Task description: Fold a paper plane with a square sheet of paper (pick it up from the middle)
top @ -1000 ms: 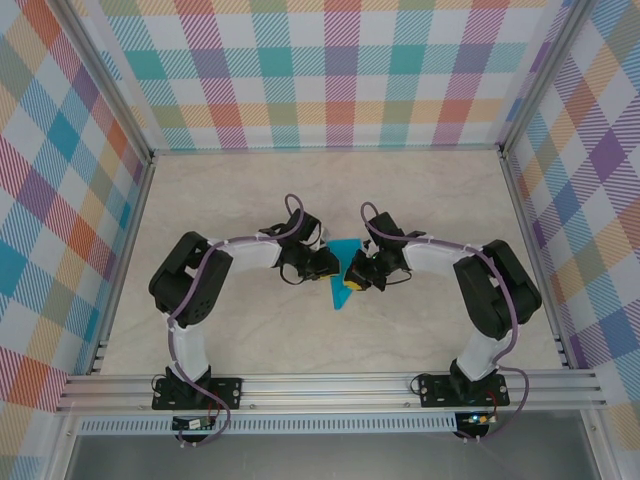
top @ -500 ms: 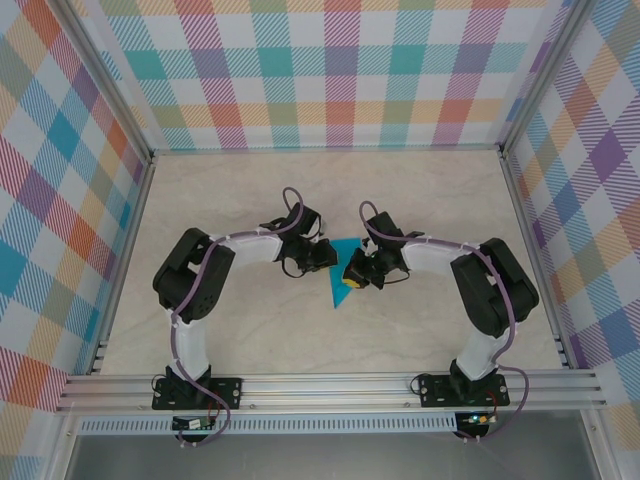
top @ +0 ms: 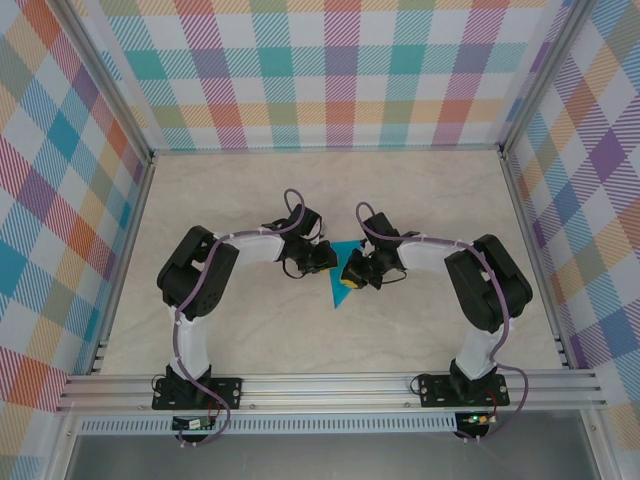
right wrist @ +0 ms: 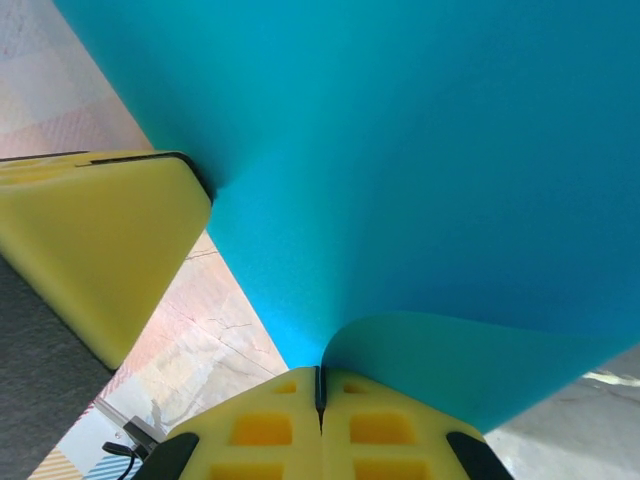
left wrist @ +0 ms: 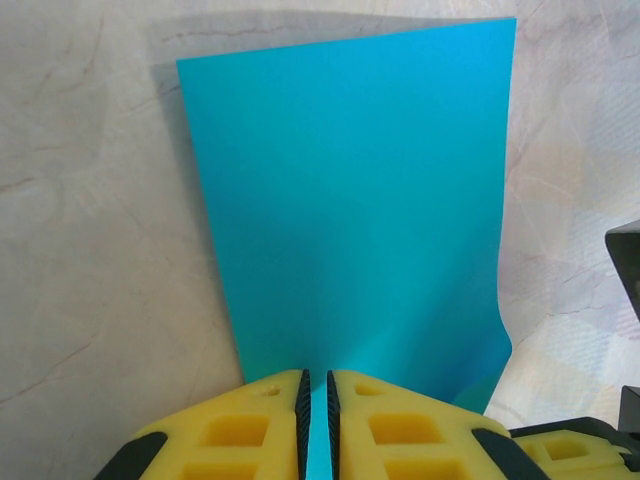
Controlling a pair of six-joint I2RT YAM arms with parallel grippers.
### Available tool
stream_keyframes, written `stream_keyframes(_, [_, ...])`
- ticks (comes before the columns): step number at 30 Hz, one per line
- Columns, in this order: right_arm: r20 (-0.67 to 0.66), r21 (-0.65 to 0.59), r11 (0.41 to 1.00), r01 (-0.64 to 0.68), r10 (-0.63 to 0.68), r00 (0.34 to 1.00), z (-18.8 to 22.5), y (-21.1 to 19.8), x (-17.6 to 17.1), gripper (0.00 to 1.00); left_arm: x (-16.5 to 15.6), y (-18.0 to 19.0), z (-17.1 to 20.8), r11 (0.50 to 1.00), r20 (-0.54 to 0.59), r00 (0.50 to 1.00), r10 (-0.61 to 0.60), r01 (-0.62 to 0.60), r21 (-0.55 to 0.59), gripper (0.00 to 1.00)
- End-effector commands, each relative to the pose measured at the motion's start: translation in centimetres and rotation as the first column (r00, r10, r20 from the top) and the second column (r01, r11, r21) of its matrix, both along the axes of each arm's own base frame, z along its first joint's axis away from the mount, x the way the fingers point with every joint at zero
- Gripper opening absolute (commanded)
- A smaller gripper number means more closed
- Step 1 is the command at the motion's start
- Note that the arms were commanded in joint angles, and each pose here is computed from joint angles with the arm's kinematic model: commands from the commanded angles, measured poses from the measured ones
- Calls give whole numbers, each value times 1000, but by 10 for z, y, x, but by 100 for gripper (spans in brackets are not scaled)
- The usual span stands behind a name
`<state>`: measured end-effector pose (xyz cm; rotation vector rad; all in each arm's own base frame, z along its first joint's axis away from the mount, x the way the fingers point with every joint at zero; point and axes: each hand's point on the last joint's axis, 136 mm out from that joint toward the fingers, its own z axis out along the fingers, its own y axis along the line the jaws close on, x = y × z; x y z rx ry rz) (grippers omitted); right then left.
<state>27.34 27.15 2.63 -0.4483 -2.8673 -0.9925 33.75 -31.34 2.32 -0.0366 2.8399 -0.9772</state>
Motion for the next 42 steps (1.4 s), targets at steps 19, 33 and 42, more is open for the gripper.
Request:
stream_keyframes(19, [27,9,1000,-29,29,999,-2,11,8,2,-4,6,-10,1000,-26,1000,-10,11,24,15])
stream_keyframes(33, [21,-1,997,-80,80,997,-6,13,6,2,-5,6,-10,1000,-30,999,-13,14,23,15])
stream_keyframes(42, [22,-25,993,-118,118,993,-5,9,-1,2,-6,6,-10,1000,-29,999,-14,14,21,15])
